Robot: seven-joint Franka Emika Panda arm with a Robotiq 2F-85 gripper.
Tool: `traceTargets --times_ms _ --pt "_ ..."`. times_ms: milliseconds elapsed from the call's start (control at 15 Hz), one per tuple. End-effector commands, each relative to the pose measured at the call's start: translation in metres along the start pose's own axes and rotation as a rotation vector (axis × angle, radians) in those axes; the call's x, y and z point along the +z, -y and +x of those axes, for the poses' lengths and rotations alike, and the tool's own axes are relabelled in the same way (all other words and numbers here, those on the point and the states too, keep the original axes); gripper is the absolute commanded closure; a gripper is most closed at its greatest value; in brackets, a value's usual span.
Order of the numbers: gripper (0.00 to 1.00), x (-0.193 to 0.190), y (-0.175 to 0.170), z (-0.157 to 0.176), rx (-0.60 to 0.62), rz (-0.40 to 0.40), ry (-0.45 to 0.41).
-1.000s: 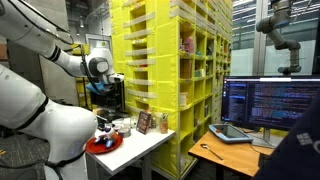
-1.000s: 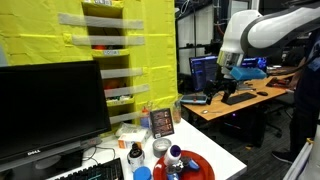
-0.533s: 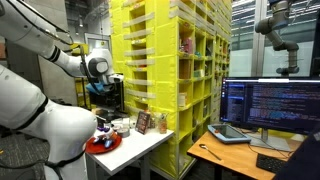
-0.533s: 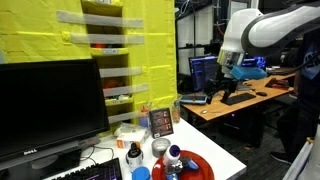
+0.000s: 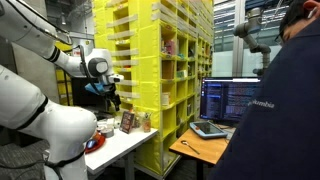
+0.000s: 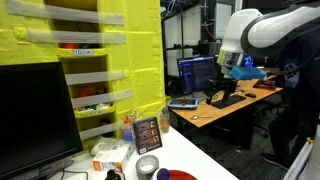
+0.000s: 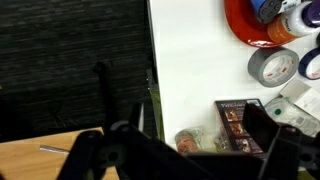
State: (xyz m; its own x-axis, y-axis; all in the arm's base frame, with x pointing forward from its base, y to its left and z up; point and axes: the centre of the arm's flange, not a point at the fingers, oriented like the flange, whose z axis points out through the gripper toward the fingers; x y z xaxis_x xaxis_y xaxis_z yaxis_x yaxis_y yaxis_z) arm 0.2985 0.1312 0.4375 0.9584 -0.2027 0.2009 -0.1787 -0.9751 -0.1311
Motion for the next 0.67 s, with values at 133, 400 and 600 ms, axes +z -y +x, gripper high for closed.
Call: traceTargets --times_ms 133,400,600 --pt "0.0 0.0002 -0.0003 0.0001 0.001 0.0 0.0" --pt "0.0 0.0009 -0.0004 0.0004 0.002 -0.001 0.003" --pt "0.0 0.0017 -0.0006 0.0007 0.003 -0.001 0.005"
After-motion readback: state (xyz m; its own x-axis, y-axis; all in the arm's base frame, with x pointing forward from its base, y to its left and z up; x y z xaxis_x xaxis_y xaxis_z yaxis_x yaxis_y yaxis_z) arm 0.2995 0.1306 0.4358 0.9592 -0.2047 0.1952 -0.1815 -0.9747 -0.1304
